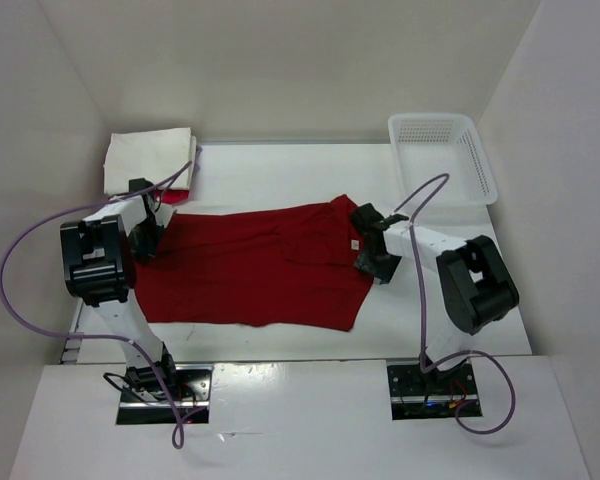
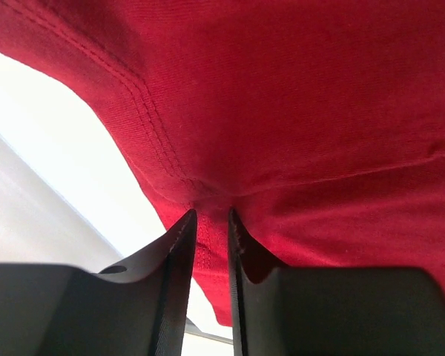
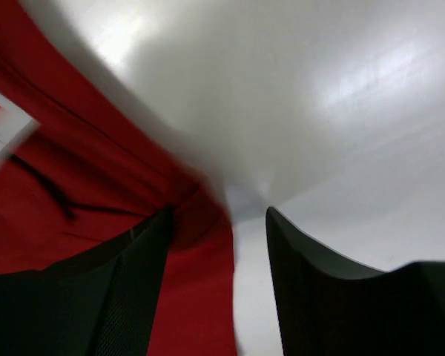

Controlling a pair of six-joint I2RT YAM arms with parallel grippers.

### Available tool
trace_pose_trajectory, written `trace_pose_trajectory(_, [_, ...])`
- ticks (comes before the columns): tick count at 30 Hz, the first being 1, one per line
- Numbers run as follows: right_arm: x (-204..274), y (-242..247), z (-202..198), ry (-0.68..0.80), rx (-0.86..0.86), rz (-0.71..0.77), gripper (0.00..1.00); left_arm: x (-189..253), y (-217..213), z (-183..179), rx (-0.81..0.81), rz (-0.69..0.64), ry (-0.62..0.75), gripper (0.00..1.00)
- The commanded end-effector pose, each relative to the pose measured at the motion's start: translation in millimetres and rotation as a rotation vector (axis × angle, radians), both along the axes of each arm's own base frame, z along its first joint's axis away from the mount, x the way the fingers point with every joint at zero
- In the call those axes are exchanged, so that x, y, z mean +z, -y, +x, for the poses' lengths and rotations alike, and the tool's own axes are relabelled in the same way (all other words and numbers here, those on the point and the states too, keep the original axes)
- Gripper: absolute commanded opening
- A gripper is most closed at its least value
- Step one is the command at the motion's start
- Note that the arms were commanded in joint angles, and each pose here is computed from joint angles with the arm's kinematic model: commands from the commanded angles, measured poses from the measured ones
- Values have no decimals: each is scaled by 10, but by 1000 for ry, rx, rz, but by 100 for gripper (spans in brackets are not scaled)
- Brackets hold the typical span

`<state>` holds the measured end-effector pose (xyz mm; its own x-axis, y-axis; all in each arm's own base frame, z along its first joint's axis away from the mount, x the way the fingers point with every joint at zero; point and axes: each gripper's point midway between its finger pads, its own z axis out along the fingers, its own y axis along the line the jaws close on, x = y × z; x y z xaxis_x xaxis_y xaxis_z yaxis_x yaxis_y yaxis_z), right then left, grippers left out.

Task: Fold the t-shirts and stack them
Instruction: Fold the flattened tshirt in 1/3 of the way

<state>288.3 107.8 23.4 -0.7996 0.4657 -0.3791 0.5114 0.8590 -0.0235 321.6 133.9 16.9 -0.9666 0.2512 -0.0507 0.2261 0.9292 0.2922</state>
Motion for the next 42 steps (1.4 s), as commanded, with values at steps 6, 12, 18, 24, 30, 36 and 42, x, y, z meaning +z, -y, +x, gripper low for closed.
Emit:
trace_pose_trajectory(6, [-183, -164, -404, -55, -96, 199, 61, 201, 112, -4, 15, -54, 49, 33])
trace_pose_trajectory(12, [-293, -192, -609, -94, -123, 279, 36, 547, 50, 154, -13, -19, 137, 41])
trace_pose_trajectory(18, [-88, 122, -692, -56, -256, 179, 0, 858, 70, 255, -18, -43, 218, 46])
trace_pose_trajectory(24, [131, 368, -768, 15, -324, 122, 66, 804, 121, 440, -42, -93, 226, 49])
trace_pose_trajectory(30, [329, 432, -552, 80, -341, 97, 70, 592, 117, 525, -51, -110, 191, 49])
trace_pose_trajectory(36, [342, 247, -558, 42, -282, 170, 74, 194, 66, 324, -28, -96, 107, 54])
trace_pose_trajectory(42, [-176, 63, -911, -145, -303, 257, 83, -57, 88, 210, 4, -100, 80, 54])
